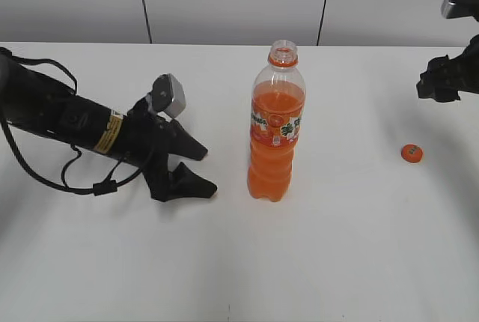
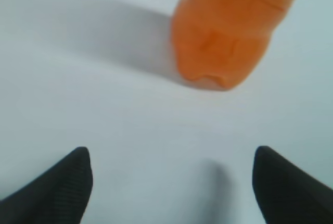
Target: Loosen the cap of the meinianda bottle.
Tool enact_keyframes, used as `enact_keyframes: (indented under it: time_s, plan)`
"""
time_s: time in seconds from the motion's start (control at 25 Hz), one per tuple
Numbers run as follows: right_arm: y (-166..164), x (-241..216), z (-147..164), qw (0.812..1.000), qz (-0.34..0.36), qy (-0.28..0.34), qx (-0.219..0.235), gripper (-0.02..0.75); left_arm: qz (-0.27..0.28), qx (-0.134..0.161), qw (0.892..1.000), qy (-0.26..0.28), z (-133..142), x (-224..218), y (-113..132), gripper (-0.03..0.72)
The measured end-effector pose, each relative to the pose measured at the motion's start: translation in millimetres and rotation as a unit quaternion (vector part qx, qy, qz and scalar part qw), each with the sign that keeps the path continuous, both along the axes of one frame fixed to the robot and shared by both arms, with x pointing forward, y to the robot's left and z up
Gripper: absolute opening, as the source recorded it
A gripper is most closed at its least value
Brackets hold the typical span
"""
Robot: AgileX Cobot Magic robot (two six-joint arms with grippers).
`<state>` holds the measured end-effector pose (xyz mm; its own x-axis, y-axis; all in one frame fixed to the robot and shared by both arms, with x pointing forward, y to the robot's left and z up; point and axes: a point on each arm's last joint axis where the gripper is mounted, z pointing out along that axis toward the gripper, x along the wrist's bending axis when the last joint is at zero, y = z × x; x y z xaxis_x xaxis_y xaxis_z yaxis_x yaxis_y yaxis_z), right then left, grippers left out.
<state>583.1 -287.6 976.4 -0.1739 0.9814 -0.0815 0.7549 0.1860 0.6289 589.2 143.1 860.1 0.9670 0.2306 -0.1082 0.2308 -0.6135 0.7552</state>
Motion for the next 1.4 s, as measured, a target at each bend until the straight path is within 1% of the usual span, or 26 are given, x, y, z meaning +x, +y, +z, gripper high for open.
enact_keyframes:
  time_s: [0.04,0.16,0.24,0.28,0.32,0.4,0.44,0.52,0.64,0.76,0.8,0.84,0.88,0.96,1.0,1.08,1.12,1.16,1.28,1.32,1.36,1.4]
  plan:
    - [0,0,4,1.000,0.000,-0.006,0.000,0.552,0.011,0.007,1.000,-0.015,7,3,3,0.577]
    - [0,3,18,1.000,0.001,-0.029,0.000,0.552,0.053,0.010,0.997,-0.059,35,12,10,0.576]
    - [0,6,28,0.999,0.001,-0.046,0.000,0.552,0.099,0.012,0.991,-0.093,57,18,14,0.575]
    - [0,7,35,0.998,0.001,-0.057,0.000,0.552,0.132,0.016,0.985,-0.107,65,22,18,0.575]
    - [0,9,41,0.998,0.002,-0.066,-0.002,0.552,0.170,0.023,0.978,-0.121,74,26,22,0.575]
    - [0,13,56,0.996,0.008,-0.090,-0.012,0.552,0.243,0.045,0.958,-0.146,90,34,33,0.571]
    - [-1,16,63,0.995,0.011,-0.102,-0.018,0.552,0.285,0.064,0.944,-0.155,94,38,40,0.568]
    - [-1,21,76,0.992,0.015,-0.122,-0.024,0.552,0.359,0.102,0.911,-0.175,106,45,55,0.565]
    - [-2,27,96,0.987,0.022,-0.153,-0.041,0.552,0.454,0.176,0.850,-0.198,119,50,79,0.562]
    - [-3,31,111,0.982,0.032,-0.172,-0.064,0.552,0.512,0.249,0.794,-0.212,127,50,99,0.562]
    - [-3,32,115,0.982,0.034,-0.173,-0.069,0.552,0.520,0.277,0.780,-0.210,128,48,106,0.562]
    - [-4,32,117,0.982,0.035,-0.170,-0.072,0.552,0.519,0.302,0.774,-0.199,127,47,111,0.562]
    - [-4,32,119,0.983,0.035,-0.166,-0.074,0.552,0.526,0.325,0.766,-0.177,126,44,116,0.562]
    - [-5,31,121,0.985,0.034,-0.155,-0.074,0.552,0.512,0.355,0.772,-0.129,124,40,123,0.562]
    - [-5,31,122,0.986,0.029,-0.149,-0.069,0.552,0.509,0.362,0.775,-0.097,123,38,126,0.562]
    - [-5,29,122,0.990,0.016,-0.126,-0.055,0.550,0.513,0.366,0.775,-0.042,125,35,130,0.562]
    - [-5,28,122,0.993,0.008,-0.110,-0.047,0.546,0.516,0.363,0.776,-0.019,128,35,131,0.562]
    - [-6,26,122,0.995,0.001,-0.095,-0.041,0.540,0.519,0.364,0.774,0.002,131,34,132,0.562]
    - [-6,20,124,0.999,-0.015,-0.042,-0.031,0.526,0.522,0.363,0.770,0.048,147,34,133,0.562]
    - [-6,18,124,0.999,-0.019,-0.022,-0.028,0.521,0.524,0.358,0.770,0.064,153,34,133,0.562]
    - [-7,16,127,0.999,-0.025,-0.007,-0.025,0.521,0.522,0.353,0.772,0.077,160,35,132,0.562]
    - [-7,14,130,0.999,-0.028,0.008,-0.024,0.519,0.520,0.341,0.777,0.092,166,36,132,0.562]
